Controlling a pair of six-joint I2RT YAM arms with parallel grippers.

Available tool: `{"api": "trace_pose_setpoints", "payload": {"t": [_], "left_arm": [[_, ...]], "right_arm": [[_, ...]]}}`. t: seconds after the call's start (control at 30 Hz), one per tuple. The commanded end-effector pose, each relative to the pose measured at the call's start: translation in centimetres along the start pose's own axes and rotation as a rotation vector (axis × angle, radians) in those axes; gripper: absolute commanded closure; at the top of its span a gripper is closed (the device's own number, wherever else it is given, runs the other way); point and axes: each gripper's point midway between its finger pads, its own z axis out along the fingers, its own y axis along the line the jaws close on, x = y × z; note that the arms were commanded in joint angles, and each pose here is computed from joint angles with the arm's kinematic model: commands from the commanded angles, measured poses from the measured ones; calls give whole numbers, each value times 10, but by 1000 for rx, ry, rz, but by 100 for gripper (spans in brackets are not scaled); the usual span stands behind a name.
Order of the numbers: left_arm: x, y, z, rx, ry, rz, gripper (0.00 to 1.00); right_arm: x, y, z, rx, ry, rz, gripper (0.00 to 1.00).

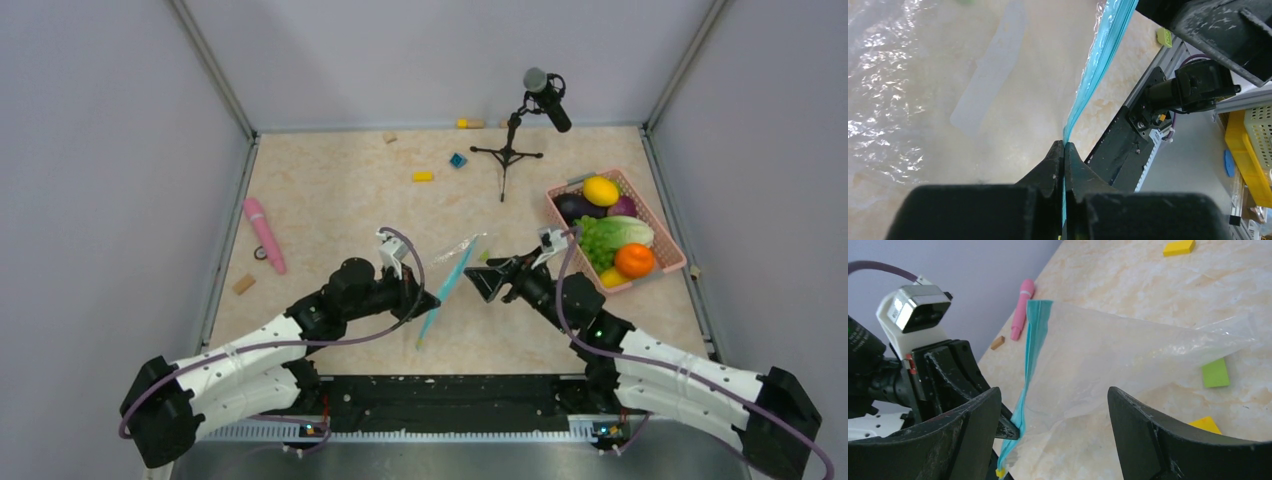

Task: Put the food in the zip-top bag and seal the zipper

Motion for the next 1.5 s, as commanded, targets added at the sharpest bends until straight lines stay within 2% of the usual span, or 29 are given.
{"api": "trace_pose_setpoints", "payload": {"t": [0.0, 0.43, 0.67, 0.8, 0.9, 1.03, 1.27, 1.3, 1.33, 1.47], "left_arm": [[-12, -11, -3, 43, -59, 18, 100], [-10, -17, -3, 83, -52, 20, 100], [-11, -13, -1, 62, -57, 9, 100], [-12, -12, 0, 57, -63, 6, 100], [-10, -15, 1, 76, -50, 8, 100], [-7, -19, 3, 108, -30, 6, 100], [-3, -24, 5, 143, -15, 0, 100], [-3, -23, 6, 142, -15, 0, 100], [-3, -23, 6, 138, -14, -3, 100], [-3, -17, 7, 102, -18, -11, 100]], "right_arm": [[-7, 3, -4, -6, -33, 11, 23], [20, 2, 25, 2, 80, -15, 28], [20, 21, 17, -106, 97, -27, 28], [21, 38, 2, -224, 88, -27, 30], [16, 48, -3, -280, 67, -30, 40], [11, 47, 5, -259, 54, -34, 56], [15, 51, 20, -260, 80, -20, 74], [17, 51, 20, -265, 86, -16, 83], [17, 52, 20, -273, 87, -13, 100], [25, 47, 20, -239, 139, -11, 100]]}}
